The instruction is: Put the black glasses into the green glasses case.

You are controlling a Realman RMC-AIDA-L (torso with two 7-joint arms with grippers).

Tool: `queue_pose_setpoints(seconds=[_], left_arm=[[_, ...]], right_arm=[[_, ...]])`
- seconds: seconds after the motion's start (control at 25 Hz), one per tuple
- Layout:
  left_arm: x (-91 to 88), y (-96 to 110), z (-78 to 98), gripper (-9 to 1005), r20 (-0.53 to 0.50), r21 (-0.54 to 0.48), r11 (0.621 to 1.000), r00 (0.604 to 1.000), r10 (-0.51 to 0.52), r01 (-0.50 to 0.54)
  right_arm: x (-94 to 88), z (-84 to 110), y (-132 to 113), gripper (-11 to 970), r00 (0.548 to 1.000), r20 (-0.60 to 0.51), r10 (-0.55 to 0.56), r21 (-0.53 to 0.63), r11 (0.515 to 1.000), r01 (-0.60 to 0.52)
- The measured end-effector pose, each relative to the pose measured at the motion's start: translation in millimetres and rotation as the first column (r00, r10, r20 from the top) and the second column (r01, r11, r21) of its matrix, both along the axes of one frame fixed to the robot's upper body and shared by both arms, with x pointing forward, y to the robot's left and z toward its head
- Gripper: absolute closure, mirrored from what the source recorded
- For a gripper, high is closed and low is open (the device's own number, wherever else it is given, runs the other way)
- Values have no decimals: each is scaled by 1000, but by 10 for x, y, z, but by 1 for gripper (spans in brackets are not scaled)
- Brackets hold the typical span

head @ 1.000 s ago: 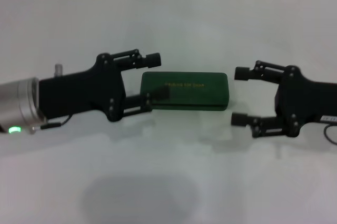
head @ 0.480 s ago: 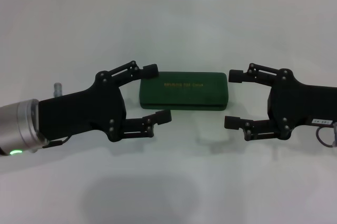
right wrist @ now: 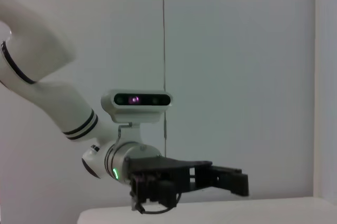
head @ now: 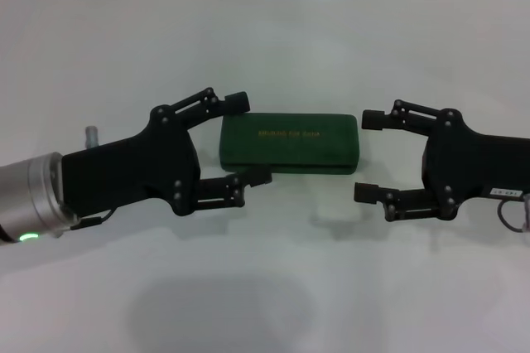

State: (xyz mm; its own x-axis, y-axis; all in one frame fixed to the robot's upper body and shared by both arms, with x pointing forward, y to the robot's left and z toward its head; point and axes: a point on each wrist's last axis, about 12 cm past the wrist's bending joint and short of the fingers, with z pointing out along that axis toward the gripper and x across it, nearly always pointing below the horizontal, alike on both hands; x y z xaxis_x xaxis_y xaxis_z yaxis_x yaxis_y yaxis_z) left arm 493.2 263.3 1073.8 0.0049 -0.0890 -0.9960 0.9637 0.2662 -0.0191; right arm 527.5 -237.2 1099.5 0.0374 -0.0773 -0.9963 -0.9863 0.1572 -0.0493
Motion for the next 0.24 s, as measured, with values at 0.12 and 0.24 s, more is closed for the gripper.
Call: queue_pose_setpoints(seconds=[0.12, 0.24], left_arm=[[4, 1, 6, 103, 1, -5, 1000, 1000, 3, -3], [6, -2, 8, 103, 2, -6, 1000, 1000, 2, -2]], right_arm=[[-11, -10, -14, 74, 1000, 16, -5, -3, 1000, 5], [-12, -13, -13, 74, 1000, 17, -4, -3, 1000, 4]])
